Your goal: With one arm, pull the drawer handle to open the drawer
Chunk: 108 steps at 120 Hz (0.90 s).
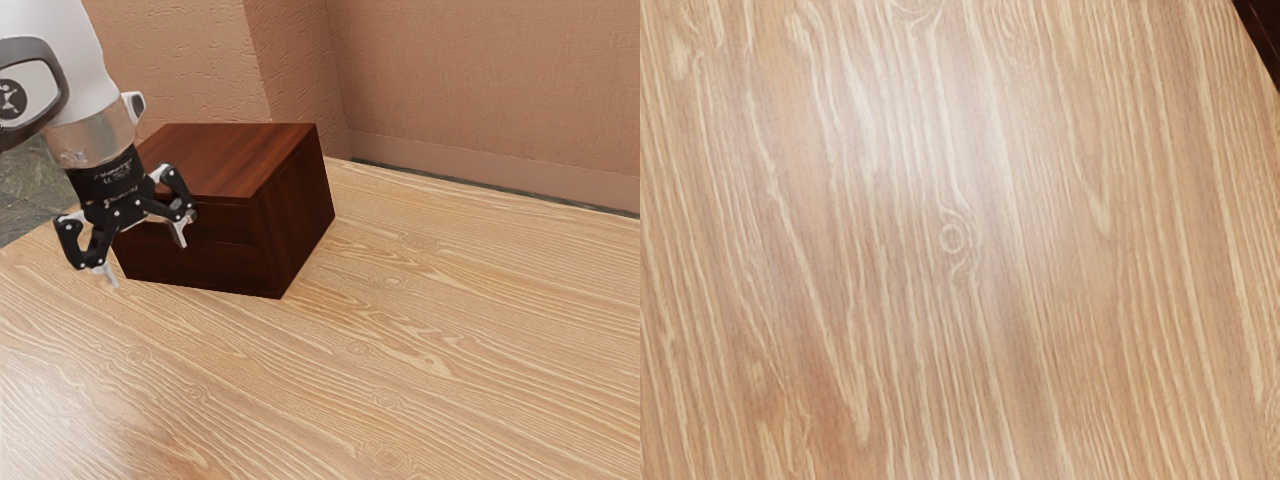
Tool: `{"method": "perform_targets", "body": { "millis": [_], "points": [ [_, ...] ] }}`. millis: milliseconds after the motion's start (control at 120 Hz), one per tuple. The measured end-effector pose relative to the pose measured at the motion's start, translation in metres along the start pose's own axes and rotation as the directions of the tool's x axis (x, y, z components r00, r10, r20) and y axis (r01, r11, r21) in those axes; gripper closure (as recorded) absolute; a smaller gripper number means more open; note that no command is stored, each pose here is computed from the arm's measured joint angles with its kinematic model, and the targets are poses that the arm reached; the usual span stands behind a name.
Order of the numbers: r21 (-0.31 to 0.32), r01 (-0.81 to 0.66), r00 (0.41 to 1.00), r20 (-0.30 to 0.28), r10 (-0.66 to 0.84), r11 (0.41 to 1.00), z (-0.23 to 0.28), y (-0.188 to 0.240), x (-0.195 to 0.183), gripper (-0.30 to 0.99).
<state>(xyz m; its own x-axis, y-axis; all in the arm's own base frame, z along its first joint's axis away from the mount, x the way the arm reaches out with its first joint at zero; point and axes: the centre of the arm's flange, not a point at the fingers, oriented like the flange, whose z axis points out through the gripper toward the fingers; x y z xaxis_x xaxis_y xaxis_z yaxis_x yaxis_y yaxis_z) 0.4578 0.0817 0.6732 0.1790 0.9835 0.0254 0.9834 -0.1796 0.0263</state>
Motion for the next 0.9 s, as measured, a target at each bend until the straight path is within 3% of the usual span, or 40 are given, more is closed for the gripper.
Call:
{"method": "perform_targets", "body": {
  "millis": [142,250,325,517,900],
  "points": [
    [-0.005,0.017,1.0,-0.012,-0.017,1.0,0.005,0.011,-0.009,0.0],
    [0.024,0.101,0.99,-0.105,-0.098,0.995,-0.003,0.007,-0.002,0.0],
    [0.056,0.148,0.981,-0.134,-0.14,0.987,0.003,0.013,-0.006,0.0],
    [0.002,0.409,0.911,-0.063,-0.408,0.912,0.021,-0.015,0.117,0.0],
    [-0.099,0.489,0.87,-0.007,-0.492,0.867,0.054,0.023,0.159,0.0]
  ]
}}
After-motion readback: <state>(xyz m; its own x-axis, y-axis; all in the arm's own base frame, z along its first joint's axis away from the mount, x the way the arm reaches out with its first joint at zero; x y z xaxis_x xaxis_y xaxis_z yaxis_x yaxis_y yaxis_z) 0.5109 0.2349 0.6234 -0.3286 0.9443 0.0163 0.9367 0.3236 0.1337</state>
